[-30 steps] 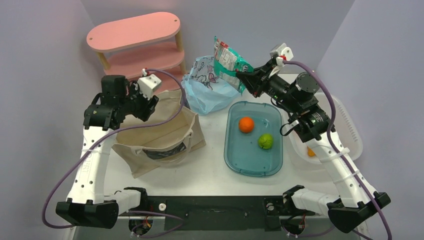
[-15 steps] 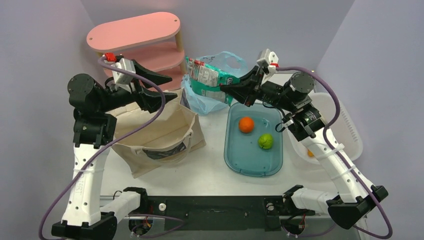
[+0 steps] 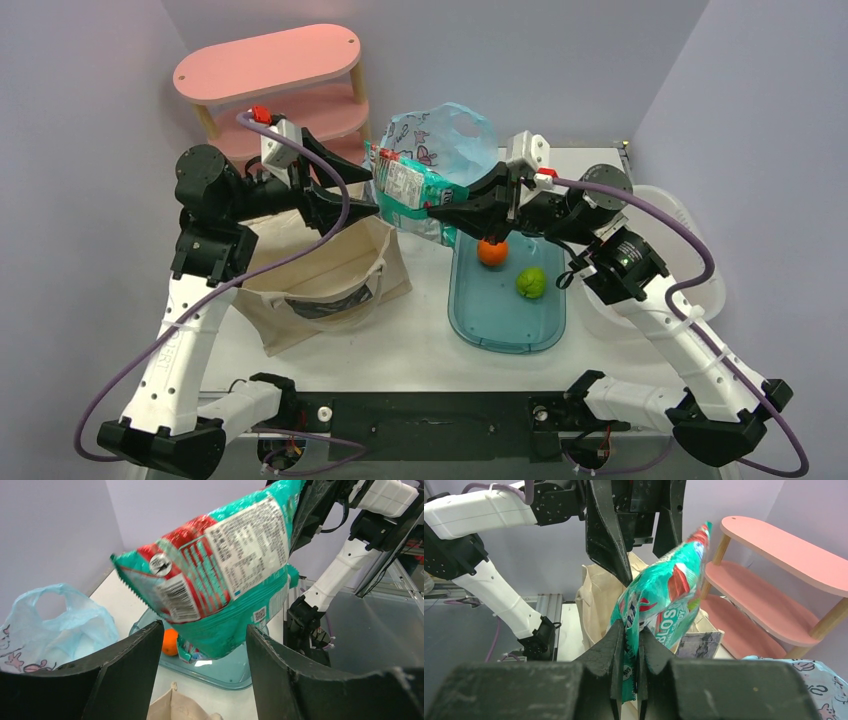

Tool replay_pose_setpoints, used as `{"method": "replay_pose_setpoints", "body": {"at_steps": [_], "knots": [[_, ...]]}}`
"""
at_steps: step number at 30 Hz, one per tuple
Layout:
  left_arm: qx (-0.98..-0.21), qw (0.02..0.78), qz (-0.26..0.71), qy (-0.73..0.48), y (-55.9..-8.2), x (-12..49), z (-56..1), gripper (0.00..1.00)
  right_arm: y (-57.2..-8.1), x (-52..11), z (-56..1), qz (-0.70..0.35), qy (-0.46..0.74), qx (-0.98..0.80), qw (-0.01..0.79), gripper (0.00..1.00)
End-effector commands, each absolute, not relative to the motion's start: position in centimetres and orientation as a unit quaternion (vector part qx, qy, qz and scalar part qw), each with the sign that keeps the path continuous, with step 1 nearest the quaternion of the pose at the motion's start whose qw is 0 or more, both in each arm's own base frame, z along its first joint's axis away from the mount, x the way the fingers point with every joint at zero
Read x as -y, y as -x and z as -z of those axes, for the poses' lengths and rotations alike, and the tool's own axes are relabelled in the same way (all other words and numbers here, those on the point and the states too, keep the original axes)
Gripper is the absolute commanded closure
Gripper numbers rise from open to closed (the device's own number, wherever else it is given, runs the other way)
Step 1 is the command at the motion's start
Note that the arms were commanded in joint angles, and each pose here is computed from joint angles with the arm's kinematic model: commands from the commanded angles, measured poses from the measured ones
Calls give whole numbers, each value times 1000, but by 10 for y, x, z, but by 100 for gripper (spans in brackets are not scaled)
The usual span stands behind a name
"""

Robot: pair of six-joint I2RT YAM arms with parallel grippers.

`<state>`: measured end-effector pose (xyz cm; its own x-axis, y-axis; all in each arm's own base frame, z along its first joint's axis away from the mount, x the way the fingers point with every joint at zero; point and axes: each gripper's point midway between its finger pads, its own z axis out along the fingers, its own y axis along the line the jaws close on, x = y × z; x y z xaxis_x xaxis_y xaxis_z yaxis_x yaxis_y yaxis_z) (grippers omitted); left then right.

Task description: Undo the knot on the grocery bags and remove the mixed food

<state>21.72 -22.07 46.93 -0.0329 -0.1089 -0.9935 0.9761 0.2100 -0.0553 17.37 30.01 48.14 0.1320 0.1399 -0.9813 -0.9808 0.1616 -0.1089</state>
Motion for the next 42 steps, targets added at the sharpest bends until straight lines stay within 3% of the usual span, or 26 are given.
{"method": "replay_pose_setpoints", "body": {"at_steps": [1,19,25,31,42], "knots": [[-527,583,468,-404,-212,212,-472,41,-152,-286,-532,-459,454,-396,653,100],[-503,511,554,-424,-175,229,-478,40,-120,-294,-546,-509,487,-341,622,100],[-487,472,579,-452,-154,235,-476,40,-112,-294,-522,-499,520,-343,603,100],[-492,470,582,-446,-151,234,-473,44,-117,-295,-520,-482,527,-335,614,100],[-505,452,594,-433,-155,233,-455,40,-105,-299,-505,-461,572,-308,604,100]]}}
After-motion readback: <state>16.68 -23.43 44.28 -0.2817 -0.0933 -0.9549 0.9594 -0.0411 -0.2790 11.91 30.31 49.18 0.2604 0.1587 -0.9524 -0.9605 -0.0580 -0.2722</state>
